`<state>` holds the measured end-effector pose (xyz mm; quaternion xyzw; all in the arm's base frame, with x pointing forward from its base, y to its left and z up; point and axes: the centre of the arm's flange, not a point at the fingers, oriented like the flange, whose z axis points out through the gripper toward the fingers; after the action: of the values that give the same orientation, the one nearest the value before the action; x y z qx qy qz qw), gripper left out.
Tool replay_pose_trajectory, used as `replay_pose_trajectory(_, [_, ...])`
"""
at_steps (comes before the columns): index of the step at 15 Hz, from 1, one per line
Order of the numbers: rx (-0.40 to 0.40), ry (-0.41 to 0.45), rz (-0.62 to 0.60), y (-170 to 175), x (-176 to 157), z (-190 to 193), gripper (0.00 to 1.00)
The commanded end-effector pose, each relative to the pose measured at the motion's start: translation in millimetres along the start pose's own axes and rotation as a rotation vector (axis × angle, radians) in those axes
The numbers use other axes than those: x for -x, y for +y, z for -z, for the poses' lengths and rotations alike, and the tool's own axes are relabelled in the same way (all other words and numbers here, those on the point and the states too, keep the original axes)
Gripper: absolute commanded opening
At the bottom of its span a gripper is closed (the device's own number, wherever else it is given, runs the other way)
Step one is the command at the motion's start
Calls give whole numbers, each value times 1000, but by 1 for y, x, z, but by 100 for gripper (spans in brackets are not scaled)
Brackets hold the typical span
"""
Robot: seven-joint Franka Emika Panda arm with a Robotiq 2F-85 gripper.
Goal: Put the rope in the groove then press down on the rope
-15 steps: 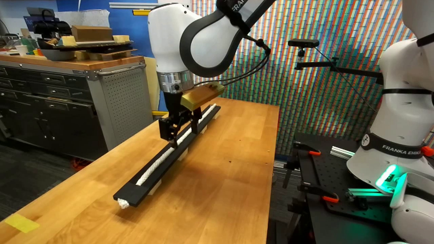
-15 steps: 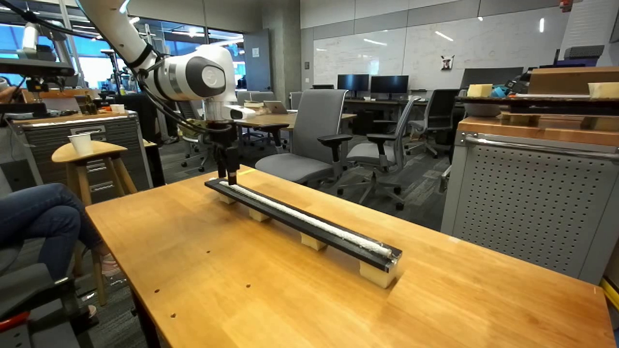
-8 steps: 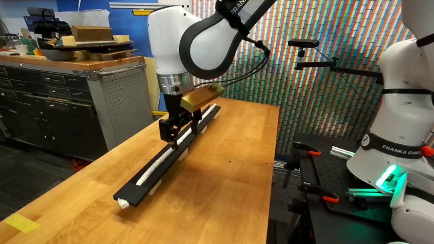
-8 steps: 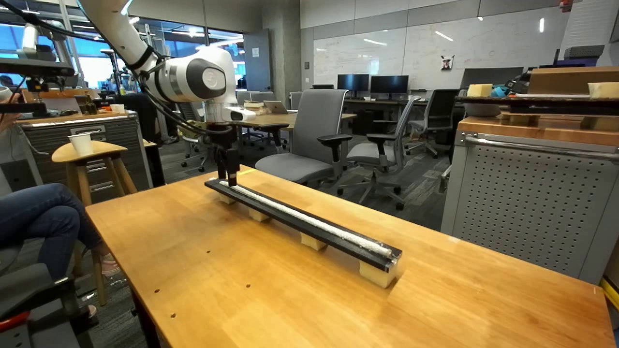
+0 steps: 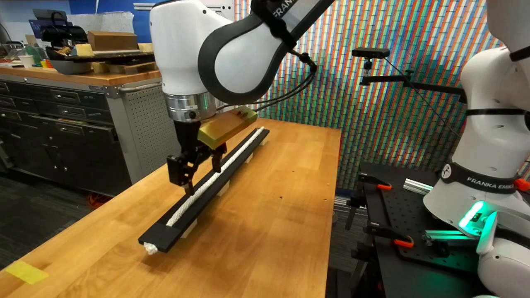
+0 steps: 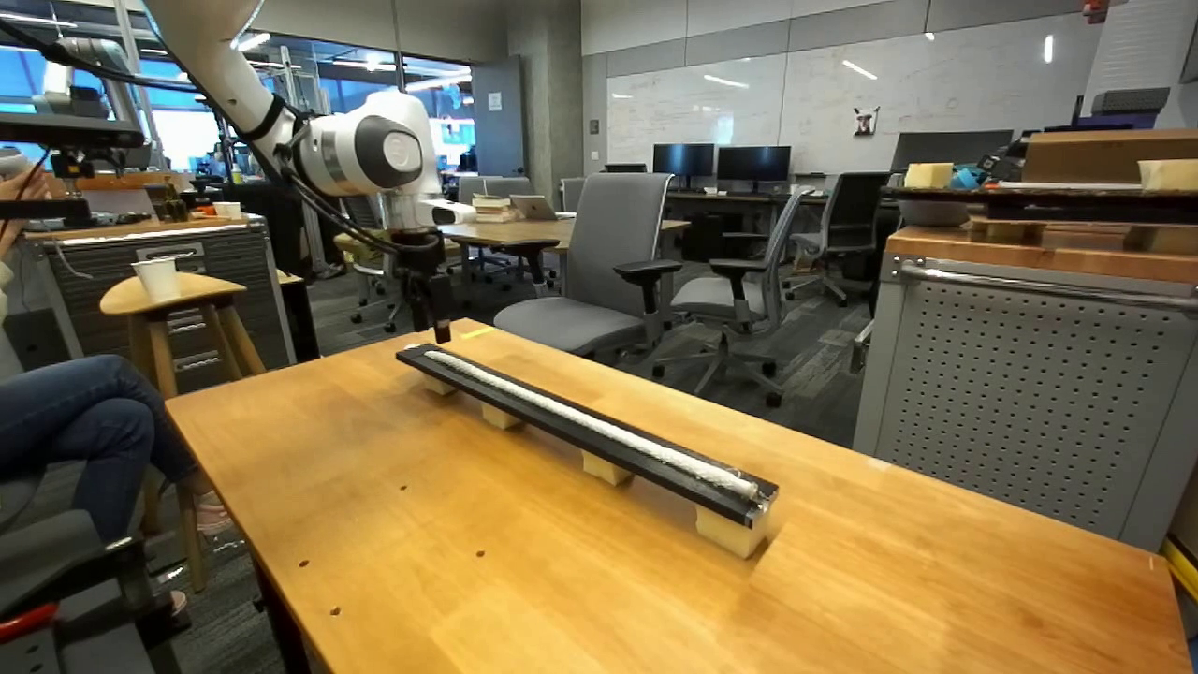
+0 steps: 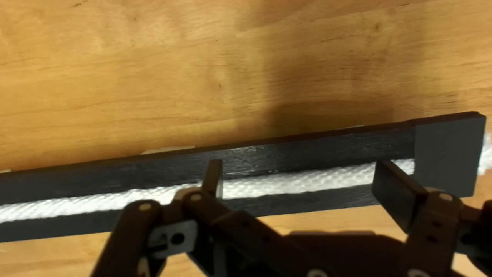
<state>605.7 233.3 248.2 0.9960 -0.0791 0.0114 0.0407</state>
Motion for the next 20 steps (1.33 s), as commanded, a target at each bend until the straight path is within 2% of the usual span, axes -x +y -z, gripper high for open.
replay_pose_trajectory(1, [25,22,21,-33,-20,7,100])
replay_pose_trajectory(7, [9,9,37,-65,-43,-3,99])
replay_pose_trajectory(8, [9,1,36,-66,-47,-7,81])
replay_pose_trajectory(10, [14,-7,34,-69,-48,-16,71])
replay_pose_trajectory(16, [20,-11,47,-81,-46,-25,22])
replay_pose_trajectory(18, [18,-8,53,-87,-44,-24,10])
replay_pose_trajectory(20, [21,-19,57,-91,-43,-26,5])
